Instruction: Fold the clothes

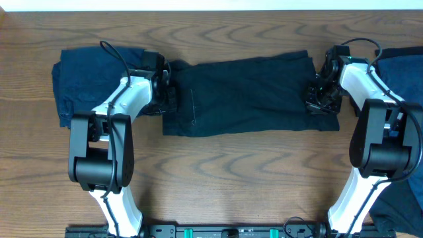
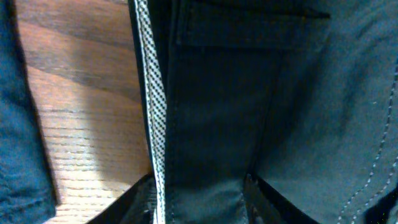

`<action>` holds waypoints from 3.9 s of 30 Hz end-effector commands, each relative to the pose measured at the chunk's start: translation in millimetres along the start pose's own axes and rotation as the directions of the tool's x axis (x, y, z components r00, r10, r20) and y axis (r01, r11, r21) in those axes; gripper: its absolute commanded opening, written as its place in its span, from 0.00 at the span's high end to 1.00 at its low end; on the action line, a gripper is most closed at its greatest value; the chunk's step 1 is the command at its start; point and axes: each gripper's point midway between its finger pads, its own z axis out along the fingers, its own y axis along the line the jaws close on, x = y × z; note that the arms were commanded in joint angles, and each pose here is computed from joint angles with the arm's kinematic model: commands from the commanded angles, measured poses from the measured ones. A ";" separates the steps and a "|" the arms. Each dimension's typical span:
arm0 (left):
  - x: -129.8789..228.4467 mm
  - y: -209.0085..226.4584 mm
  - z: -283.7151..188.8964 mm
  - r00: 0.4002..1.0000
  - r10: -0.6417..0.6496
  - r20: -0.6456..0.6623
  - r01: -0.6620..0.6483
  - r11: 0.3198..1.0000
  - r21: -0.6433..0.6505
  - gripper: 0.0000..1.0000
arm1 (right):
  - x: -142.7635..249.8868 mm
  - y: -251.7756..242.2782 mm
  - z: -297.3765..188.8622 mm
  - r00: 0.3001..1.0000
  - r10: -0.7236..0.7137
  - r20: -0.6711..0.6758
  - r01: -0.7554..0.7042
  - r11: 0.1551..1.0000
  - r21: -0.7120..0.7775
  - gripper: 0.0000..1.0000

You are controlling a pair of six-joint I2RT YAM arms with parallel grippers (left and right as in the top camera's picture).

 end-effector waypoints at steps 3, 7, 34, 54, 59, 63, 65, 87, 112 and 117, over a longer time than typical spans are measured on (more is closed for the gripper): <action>16.0 3.4 19.8 0.997 -0.016 -0.071 0.015 1.000 -0.006 0.58 | 10.5 -29.0 29.3 0.998 0.032 -0.052 -0.025 0.992 0.121 0.85; 15.7 1.7 20.0 0.998 -0.011 -0.069 0.011 1.000 -0.004 0.61 | 10.5 -29.0 29.2 0.998 0.032 -0.053 -0.026 0.992 0.122 0.85; -7.9 -8.3 -8.8 0.999 -0.013 0.035 0.012 1.000 0.024 0.94 | 10.0 -28.9 29.3 0.998 0.031 -0.051 -0.025 0.992 0.121 0.88; -24.6 -21.9 -80.4 0.981 0.001 0.193 -0.014 0.998 0.066 0.94 | -17.2 47.2 -55.8 0.975 -0.153 0.159 0.190 0.951 -0.245 0.96; -27.1 -23.9 -90.4 0.978 0.002 0.210 -0.017 0.997 0.071 0.94 | -1.0 94.2 -109.5 0.959 -0.174 0.224 0.265 0.834 -0.484 0.99; -27.4 -24.4 -94.3 0.976 0.003 0.216 -0.019 0.997 0.072 0.94 | 11.7 114.3 -110.4 0.954 -0.215 0.209 0.295 0.800 -0.522 0.99; -26.2 -24.4 -96.4 0.978 0.006 0.208 -0.021 0.997 0.070 0.94 | 21.7 125.9 -104.3 0.949 -0.250 0.191 0.314 0.793 -0.522 0.99; -26.4 -27.5 -120.8 0.982 0.049 0.185 -0.060 0.997 0.054 0.94 | 127.5 201.1 30.4 0.891 -0.439 -0.110 0.403 0.880 -0.250 0.99; -26.8 -34.1 -169.7 0.981 0.097 0.168 -0.105 0.994 0.042 0.94 | 61.7 236.0 -66.2 0.860 -0.463 0.214 0.510 0.776 -0.370 0.99; -25.2 -33.7 -169.4 0.983 0.092 0.161 -0.100 0.994 0.042 0.94 | 72.4 247.5 -39.5 0.868 -0.468 0.167 0.490 0.756 -0.434 0.99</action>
